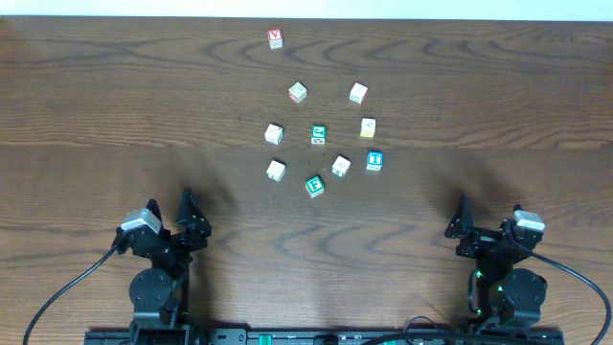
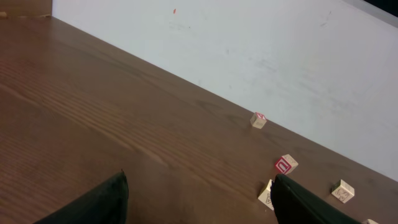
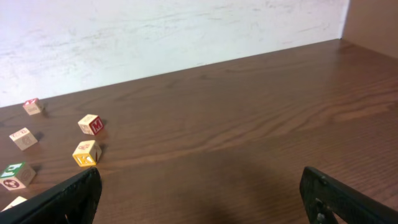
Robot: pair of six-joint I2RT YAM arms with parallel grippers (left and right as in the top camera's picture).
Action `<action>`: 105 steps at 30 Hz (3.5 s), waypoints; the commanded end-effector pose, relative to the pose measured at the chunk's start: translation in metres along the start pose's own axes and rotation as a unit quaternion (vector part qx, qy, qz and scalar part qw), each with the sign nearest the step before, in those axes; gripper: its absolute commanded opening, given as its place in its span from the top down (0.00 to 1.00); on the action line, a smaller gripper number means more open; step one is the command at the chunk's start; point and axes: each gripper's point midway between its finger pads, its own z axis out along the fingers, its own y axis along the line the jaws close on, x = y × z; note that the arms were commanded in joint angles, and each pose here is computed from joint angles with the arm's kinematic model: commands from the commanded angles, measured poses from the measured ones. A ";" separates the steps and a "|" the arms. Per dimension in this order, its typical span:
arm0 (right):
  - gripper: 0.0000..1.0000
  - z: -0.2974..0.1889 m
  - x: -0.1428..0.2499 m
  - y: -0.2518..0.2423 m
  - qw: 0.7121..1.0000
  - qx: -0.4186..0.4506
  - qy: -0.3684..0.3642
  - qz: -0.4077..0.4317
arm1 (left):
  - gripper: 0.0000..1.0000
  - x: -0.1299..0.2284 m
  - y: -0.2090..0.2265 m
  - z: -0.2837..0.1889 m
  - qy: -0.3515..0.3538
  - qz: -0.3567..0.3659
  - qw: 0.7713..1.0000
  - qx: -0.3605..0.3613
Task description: Lift 3 blocks
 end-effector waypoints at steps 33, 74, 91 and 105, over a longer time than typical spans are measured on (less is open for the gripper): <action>0.01 0.000 0.007 0.019 0.996 -0.058 0.012 -0.063 | 0.26 0.014 0.010 0.000 0.022 0.008 1.000 -0.020; 0.01 0.028 -0.003 0.093 0.942 -0.204 0.267 -0.020 | 0.26 0.014 0.010 0.000 0.022 0.008 1.000 -0.020; 0.02 0.051 0.032 0.196 0.842 -0.224 0.485 -0.076 | 0.26 0.014 0.010 0.000 0.022 0.008 1.000 -0.020; 0.15 0.125 0.097 0.186 0.867 -0.097 0.489 -0.013 | 0.26 0.014 0.010 0.000 0.022 0.008 1.000 -0.020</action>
